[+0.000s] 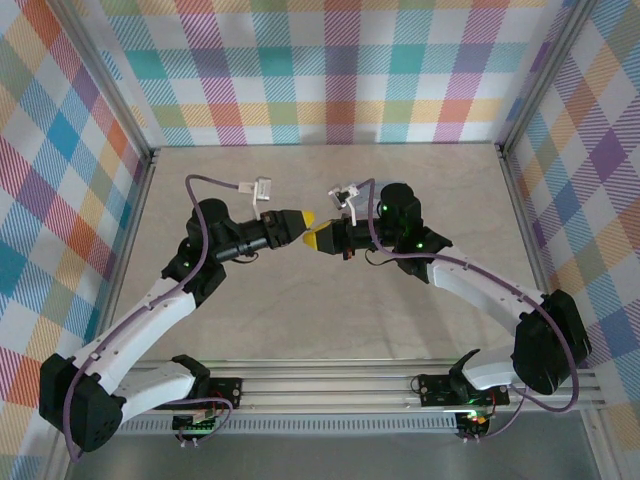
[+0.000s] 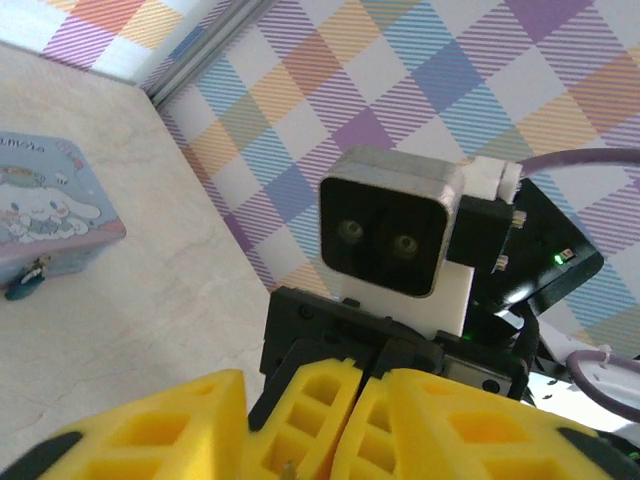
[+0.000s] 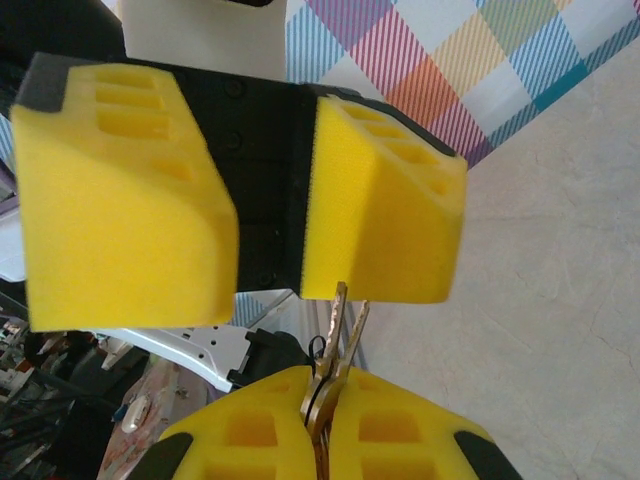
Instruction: Unlock the padlock with the key
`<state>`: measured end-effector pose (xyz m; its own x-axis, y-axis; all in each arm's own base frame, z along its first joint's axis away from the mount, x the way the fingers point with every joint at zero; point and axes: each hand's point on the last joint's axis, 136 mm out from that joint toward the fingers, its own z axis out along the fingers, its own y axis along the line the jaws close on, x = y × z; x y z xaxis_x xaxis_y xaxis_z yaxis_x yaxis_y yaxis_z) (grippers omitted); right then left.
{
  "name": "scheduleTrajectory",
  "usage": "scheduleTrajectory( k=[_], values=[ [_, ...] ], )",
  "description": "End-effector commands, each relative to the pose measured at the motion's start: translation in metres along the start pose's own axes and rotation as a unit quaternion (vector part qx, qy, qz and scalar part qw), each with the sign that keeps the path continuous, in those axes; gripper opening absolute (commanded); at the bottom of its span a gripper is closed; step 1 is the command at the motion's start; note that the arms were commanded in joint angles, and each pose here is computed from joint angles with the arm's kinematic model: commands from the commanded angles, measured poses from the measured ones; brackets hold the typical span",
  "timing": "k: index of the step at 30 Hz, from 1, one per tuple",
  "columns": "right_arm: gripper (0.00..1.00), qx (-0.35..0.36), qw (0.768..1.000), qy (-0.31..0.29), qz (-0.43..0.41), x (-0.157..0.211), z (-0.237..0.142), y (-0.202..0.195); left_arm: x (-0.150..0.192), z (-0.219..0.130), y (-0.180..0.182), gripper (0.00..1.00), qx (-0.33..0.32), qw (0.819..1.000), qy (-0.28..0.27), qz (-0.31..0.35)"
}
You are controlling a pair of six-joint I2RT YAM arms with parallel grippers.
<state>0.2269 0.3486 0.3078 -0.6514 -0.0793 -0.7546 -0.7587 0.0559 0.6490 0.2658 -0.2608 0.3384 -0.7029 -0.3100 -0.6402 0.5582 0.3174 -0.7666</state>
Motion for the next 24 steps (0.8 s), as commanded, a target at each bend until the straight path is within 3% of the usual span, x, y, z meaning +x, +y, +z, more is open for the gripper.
scheduleTrajectory(
  k=[1, 6, 13, 14, 18, 21, 24],
  values=[
    [0.00, -0.022, 0.999, -0.015, -0.028, -0.017, 0.000, 0.016, 0.005, -0.005, 0.012, 0.46, -0.022, 1.000, -0.002, 0.001],
    [0.00, -0.013, 1.000, -0.016, -0.023, -0.014, 0.000, 0.011, 0.010, -0.004, 0.011, 0.40, -0.010, 1.000, 0.007, -0.002],
    [0.00, -0.003, 1.000, -0.014, -0.019, -0.012, 0.002, 0.004, 0.012, -0.007, 0.000, 0.00, 0.018, 1.000, 0.010, 0.007],
    [0.00, 0.003, 1.000, -0.012, -0.017, -0.011, 0.002, 0.002, 0.011, -0.008, -0.002, 0.00, 0.018, 1.000, 0.009, 0.011],
    [0.38, 0.069, 0.997, -0.009, -0.012, -0.002, -0.003, -0.021, 0.011, -0.012, 0.004, 0.00, -0.020, 0.999, 0.019, 0.037],
    [0.50, 0.112, 0.993, -0.001, -0.020, 0.010, -0.012, -0.033, 0.014, -0.017, 0.012, 0.00, -0.070, 0.994, 0.051, 0.065],
    [0.53, 0.129, 0.991, 0.016, -0.029, 0.021, -0.023, -0.032, 0.017, -0.022, 0.016, 0.00, -0.106, 0.986, 0.087, 0.097]
  ],
)
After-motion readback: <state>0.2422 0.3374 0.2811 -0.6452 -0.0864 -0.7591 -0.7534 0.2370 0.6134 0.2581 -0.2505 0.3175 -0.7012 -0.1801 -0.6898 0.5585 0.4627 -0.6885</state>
